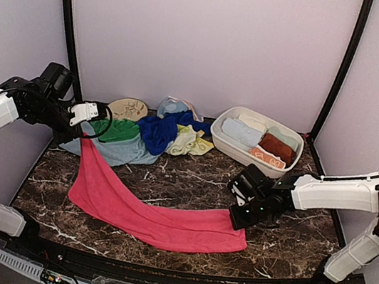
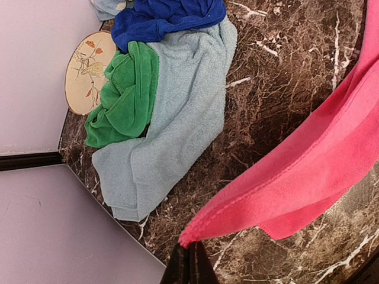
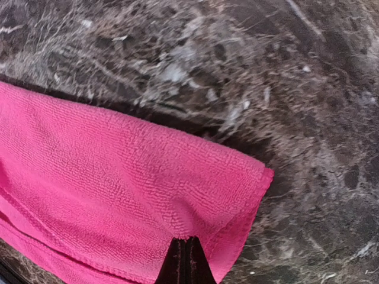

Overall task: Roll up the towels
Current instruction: Flatten out the towel at the center of the board.

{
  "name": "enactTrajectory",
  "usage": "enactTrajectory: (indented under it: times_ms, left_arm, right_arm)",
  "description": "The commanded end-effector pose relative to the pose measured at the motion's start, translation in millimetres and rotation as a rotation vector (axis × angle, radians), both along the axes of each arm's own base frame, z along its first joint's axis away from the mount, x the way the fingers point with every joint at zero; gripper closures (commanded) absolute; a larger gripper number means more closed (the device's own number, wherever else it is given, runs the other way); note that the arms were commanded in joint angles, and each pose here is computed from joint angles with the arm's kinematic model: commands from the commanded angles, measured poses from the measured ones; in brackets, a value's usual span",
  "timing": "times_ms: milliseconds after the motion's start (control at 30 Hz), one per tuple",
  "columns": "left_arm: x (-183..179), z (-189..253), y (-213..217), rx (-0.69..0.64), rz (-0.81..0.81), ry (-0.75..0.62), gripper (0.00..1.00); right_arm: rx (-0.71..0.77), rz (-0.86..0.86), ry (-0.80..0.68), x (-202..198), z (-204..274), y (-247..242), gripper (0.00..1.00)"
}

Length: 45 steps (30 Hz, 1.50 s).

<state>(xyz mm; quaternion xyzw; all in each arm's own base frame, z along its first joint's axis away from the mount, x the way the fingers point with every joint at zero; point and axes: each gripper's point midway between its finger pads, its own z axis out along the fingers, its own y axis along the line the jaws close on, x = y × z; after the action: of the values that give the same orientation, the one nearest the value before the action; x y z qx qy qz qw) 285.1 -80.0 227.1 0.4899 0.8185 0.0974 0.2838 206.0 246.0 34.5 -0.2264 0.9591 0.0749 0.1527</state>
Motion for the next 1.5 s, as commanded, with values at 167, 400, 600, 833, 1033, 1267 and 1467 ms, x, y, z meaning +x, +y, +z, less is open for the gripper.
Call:
enactTrajectory:
  times_ms: [167,400,600,833,1033,1267,1467]
  left_arm:
    - [23,-11,10,0.062,0.037,-0.073,1.00]
    - [23,-27,16,0.095,0.040,-0.056,1.00]
    - [24,-33,20,0.108,0.049,-0.050,1.00]
    - [22,-31,23,0.119,0.047,-0.052,1.00]
    - [23,-32,23,0.115,0.052,-0.048,1.00]
    - [23,-31,23,0.117,0.052,-0.049,1.00]
    - [23,-32,22,0.112,0.057,-0.046,1.00]
  right_arm:
    - [-0.021,-0.098,-0.111,40,29,-14,0.64]
    - [0.040,0.048,-0.117,17,48,1,0.49]
    - [0.003,0.032,-0.037,-4,17,0,0.53]
    - [0.034,0.039,0.001,-12,1,6,0.58]
    - [0.018,0.056,0.042,-18,-14,5,0.60]
    - [-0.016,0.034,0.026,-16,-17,-3,0.63]
    - [-0.027,0.017,-0.004,-7,-12,-4,0.92]
